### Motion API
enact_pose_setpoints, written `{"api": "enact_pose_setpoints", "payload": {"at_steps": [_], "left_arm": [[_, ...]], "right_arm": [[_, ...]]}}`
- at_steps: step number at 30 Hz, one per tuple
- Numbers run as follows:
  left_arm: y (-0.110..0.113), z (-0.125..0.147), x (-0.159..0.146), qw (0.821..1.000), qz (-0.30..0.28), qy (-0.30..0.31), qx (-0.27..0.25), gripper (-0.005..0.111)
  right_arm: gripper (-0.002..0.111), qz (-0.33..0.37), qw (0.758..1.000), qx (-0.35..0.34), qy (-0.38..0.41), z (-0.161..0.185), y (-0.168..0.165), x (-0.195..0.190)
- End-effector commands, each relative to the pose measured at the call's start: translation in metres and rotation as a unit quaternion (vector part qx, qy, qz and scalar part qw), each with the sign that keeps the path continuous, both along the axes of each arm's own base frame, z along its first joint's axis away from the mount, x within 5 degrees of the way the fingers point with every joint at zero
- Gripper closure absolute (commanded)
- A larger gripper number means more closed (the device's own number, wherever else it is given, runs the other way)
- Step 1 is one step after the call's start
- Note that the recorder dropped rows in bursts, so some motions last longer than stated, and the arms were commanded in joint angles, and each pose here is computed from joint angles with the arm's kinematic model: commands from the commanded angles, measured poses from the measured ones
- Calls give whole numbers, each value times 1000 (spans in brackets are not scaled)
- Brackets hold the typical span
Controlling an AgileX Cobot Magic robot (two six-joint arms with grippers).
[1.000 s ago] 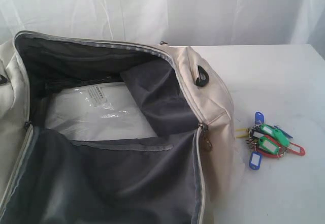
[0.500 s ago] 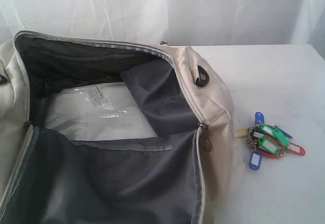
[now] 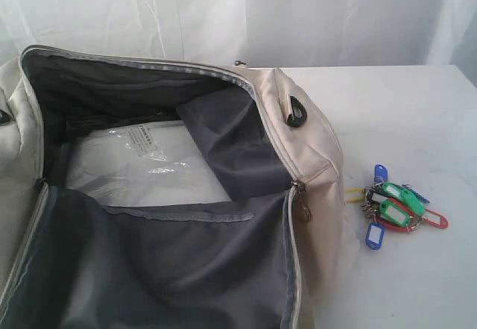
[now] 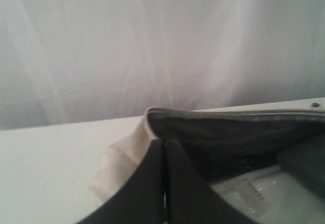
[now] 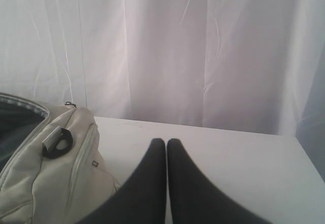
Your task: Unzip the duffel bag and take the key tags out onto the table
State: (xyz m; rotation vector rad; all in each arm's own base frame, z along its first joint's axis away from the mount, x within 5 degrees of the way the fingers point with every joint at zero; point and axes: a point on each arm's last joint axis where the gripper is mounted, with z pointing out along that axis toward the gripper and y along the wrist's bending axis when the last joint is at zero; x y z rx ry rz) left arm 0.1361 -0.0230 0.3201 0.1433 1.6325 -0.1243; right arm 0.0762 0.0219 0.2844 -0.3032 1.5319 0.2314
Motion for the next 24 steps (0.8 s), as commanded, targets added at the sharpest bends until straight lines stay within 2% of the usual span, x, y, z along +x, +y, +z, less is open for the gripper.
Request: {"api": "enact_pose_setpoints", "payload": {"at_steps": [1, 7, 10, 14, 17, 20, 24], "left_arm": [[17, -6, -14, 996, 83, 41, -3, 107], [45, -8, -54, 976, 205, 69, -7, 107], [53, -10, -70, 969, 236, 70, -23, 107], [52, -8, -79, 972, 224, 51, -53, 107], [46, -5, -78, 979, 188, 38, -72, 107], [40, -2, -77, 986, 156, 24, -61, 107], [38, 0, -76, 988, 141, 11, -57, 107]], "right_arm": [[107, 2, 1000, -1, -1, -1, 0, 0], [107, 0, 1000, -1, -1, -2, 0, 0], [107, 0, 1000, -1, -1, -2, 0, 0], [107, 0, 1000, -1, -1, -2, 0, 0], [107, 0, 1000, -1, -1, -2, 0, 0], [107, 0, 1000, -1, -1, -2, 0, 0], [107, 0, 1000, -1, -1, -2, 0, 0]]}}
